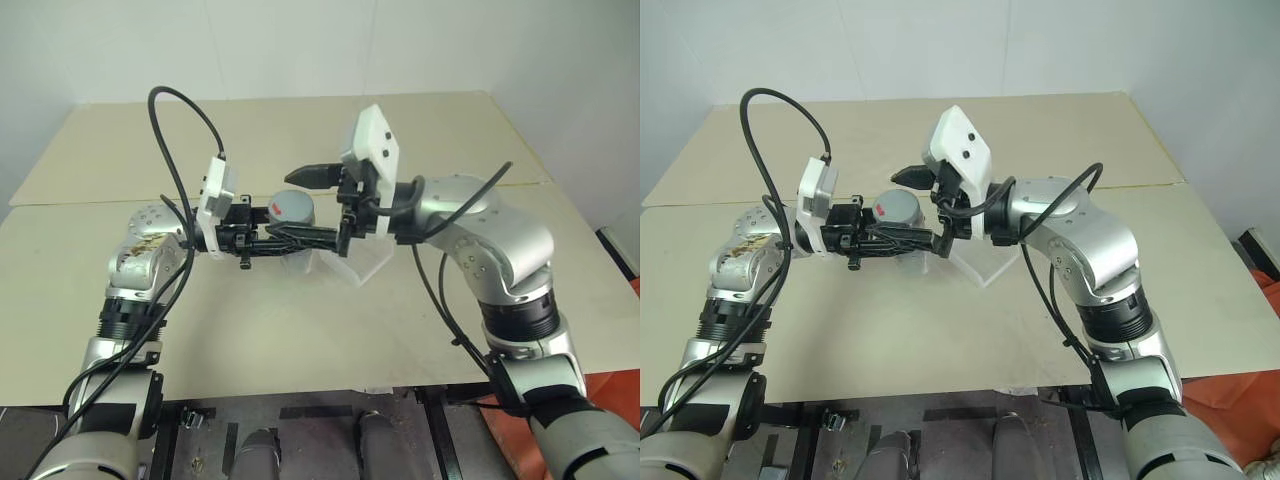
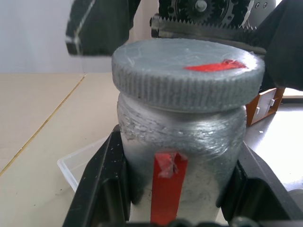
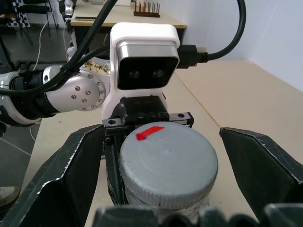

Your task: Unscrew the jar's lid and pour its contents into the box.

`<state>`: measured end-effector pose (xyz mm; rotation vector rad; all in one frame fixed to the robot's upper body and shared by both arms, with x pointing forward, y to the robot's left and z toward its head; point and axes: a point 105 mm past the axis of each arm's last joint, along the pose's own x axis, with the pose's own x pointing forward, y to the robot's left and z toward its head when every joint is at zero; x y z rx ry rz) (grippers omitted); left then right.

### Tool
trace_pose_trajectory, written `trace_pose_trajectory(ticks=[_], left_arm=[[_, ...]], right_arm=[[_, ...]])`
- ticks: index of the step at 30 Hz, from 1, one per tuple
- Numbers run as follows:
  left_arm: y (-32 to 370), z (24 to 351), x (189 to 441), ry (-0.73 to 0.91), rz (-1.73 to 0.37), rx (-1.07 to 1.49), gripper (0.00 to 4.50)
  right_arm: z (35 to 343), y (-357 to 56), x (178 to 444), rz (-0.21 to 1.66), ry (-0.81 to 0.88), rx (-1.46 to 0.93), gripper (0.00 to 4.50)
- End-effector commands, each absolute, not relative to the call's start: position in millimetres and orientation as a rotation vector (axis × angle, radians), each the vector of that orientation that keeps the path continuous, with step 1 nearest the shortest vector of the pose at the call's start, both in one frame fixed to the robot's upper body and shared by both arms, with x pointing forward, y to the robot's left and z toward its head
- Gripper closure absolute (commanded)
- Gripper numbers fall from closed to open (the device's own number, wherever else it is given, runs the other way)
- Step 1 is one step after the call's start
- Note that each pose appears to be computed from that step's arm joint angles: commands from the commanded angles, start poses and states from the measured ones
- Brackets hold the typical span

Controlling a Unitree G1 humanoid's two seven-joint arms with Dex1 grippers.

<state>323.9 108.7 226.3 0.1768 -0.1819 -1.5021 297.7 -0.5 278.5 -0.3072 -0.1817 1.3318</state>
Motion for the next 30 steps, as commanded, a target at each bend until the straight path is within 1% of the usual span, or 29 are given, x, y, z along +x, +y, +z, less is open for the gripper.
trace_pose_trajectory(ticks=[1, 4, 5, 7, 8, 12, 18, 21, 23, 26, 28, 30], left_arm=[[108, 237, 320, -0.238, -1.509, 0.213, 2.57], [109, 236, 319, -0.237, -1.509, 0.212, 2.57], [109, 236, 319, -0.236, -1.51, 0.212, 2.57], [109, 235, 319, -0.234, -1.511, 0.214, 2.57], [109, 235, 319, -0.233, -1.512, 0.214, 2.57], [109, 232, 317, -0.222, -1.517, 0.213, 2.57], [111, 225, 312, -0.196, -1.531, 0.222, 2.57], [114, 223, 311, -0.19, -1.525, 0.222, 2.57], [117, 223, 312, -0.188, -1.512, 0.224, 2.57], [122, 225, 315, -0.196, -1.472, 0.223, 2.57], [127, 230, 318, -0.213, -1.427, 0.216, 2.57], [133, 234, 320, -0.229, -1.372, 0.205, 2.57]], right_arm=[[289, 2, 293, 1.34, -0.22, -0.325, 0.03], [291, 1, 294, 1.329, -0.224, -0.322, 0.63], [292, 1, 295, 1.326, -0.226, -0.32, 0.92], [294, 0, 295, 1.325, -0.232, -0.316, 1.63], [295, 0, 294, 1.323, -0.234, -0.313, 1.76], [299, -2, 294, 1.326, -0.239, -0.277, 1.76], [307, -13, 291, 1.371, -0.178, -0.126, 1.76], [312, -19, 290, 1.375, -0.168, -0.089, 1.76], [312, -26, 297, 1.307, -0.183, -0.111, 1.76], [313, -48, 312, 1.154, -0.239, -0.152, 1.76], [310, -72, 325, 1.013, -0.261, -0.182, 1.76], [300, -103, 337, 0.866, -0.246, -0.19, 1.76]])
